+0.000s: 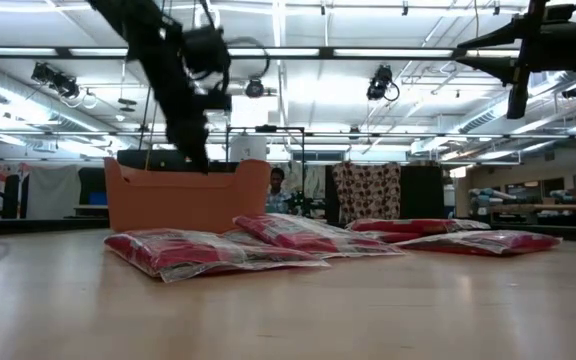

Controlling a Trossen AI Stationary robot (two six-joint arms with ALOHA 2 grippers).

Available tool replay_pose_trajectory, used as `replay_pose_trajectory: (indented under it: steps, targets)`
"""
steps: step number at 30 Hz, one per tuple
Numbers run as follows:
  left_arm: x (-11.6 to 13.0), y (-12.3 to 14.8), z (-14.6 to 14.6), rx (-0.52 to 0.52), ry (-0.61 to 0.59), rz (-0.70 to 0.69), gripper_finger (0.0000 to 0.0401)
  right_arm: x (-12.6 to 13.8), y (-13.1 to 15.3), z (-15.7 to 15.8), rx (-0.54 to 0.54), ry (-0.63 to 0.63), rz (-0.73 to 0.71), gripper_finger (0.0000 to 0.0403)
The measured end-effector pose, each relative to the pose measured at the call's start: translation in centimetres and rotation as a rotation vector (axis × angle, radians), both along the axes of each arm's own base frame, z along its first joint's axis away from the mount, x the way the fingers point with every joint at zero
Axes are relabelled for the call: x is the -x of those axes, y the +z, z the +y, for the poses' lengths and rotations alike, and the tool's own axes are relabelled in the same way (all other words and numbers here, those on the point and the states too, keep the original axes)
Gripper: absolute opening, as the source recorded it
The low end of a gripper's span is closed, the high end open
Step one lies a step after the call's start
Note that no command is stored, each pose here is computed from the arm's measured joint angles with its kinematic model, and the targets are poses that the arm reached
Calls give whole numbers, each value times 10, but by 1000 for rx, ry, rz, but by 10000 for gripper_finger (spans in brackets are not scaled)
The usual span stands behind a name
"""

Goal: Sort popcorn bags into baskets
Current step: Put the red popcorn bag into the orange container

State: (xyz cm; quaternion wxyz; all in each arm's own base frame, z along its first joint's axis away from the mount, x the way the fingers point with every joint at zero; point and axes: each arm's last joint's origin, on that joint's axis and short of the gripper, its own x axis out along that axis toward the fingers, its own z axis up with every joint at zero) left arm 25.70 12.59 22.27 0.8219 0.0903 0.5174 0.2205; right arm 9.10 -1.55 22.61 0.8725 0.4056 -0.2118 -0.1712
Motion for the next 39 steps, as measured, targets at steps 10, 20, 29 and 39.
replay_pose_trajectory:
  steps: [10, 20, 29, 39]
  targets:
    - [-38, 31, -85, 17, -477, -97, 116, 0, 0, 1, 7, 19, 4, 89]
    - [-61, -12, -161, 29, -642, -18, 116, -1, 0, 1, 12, 38, 4, 89]
    - [-85, -46, -194, -95, -713, 41, 130, -1, 0, 1, 12, 47, 7, 89]
    - [-93, -73, -194, -177, -845, 150, 142, -1, -1, 1, 12, 47, 9, 89]
